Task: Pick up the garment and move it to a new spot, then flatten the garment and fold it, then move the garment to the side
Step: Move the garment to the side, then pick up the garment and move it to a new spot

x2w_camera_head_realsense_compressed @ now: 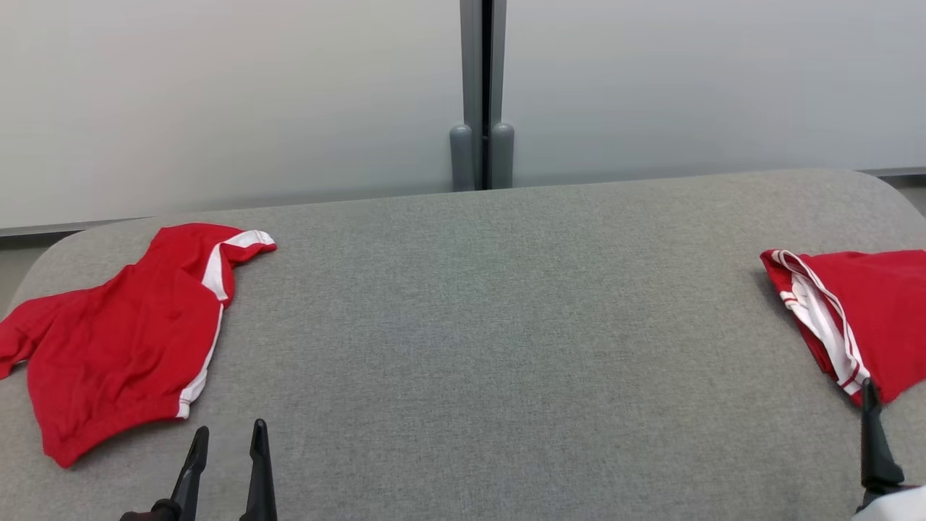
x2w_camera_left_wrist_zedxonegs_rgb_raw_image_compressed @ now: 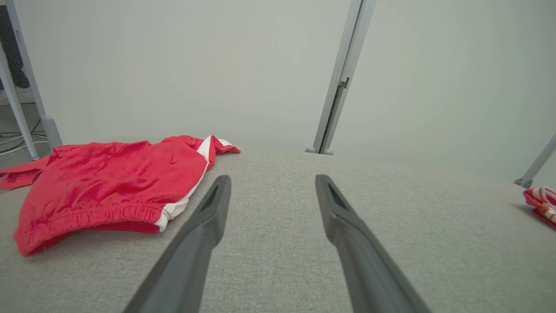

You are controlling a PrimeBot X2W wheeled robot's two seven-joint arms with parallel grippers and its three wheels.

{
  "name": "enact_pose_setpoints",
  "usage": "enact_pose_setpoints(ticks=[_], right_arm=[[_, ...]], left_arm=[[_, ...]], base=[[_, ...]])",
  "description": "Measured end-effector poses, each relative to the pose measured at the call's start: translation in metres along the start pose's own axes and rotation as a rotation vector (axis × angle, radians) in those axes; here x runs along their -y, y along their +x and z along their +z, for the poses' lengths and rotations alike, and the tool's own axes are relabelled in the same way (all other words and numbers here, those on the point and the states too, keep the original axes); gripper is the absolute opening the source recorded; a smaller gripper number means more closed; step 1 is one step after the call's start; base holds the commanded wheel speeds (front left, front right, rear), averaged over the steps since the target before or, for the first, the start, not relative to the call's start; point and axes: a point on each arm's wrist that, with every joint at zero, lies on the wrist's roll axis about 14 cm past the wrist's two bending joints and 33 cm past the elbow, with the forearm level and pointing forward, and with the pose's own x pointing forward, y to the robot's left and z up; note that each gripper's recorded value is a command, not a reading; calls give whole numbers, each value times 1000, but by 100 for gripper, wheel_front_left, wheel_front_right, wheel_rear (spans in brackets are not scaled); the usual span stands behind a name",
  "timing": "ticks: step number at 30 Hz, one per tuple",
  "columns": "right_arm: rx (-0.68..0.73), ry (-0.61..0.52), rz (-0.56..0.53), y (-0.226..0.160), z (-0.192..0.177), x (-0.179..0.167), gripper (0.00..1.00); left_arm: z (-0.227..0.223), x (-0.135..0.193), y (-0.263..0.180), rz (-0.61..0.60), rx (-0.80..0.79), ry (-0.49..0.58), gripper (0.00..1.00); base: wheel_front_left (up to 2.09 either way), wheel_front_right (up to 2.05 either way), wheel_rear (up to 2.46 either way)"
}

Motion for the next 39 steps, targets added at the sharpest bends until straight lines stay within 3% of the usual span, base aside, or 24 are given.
enact_pose_setpoints(ticks=[7,23,29,39], right_arm=[[-28,44,25,-24,-13,-24,100],[-29,38,95,-25,-13,-52,100],[-15,49,208,-15,-7,-90,100],[-6,64,485,0,0,-185,100]], left_arm=[[6,-16,-12,44,23,7,100],[7,-22,-18,63,29,0,100],[12,-41,-32,135,46,-1,100],[19,-97,-87,355,86,2,100]], base=[[0,0,0],[0,0,0],[0,0,0],[0,0,0]])
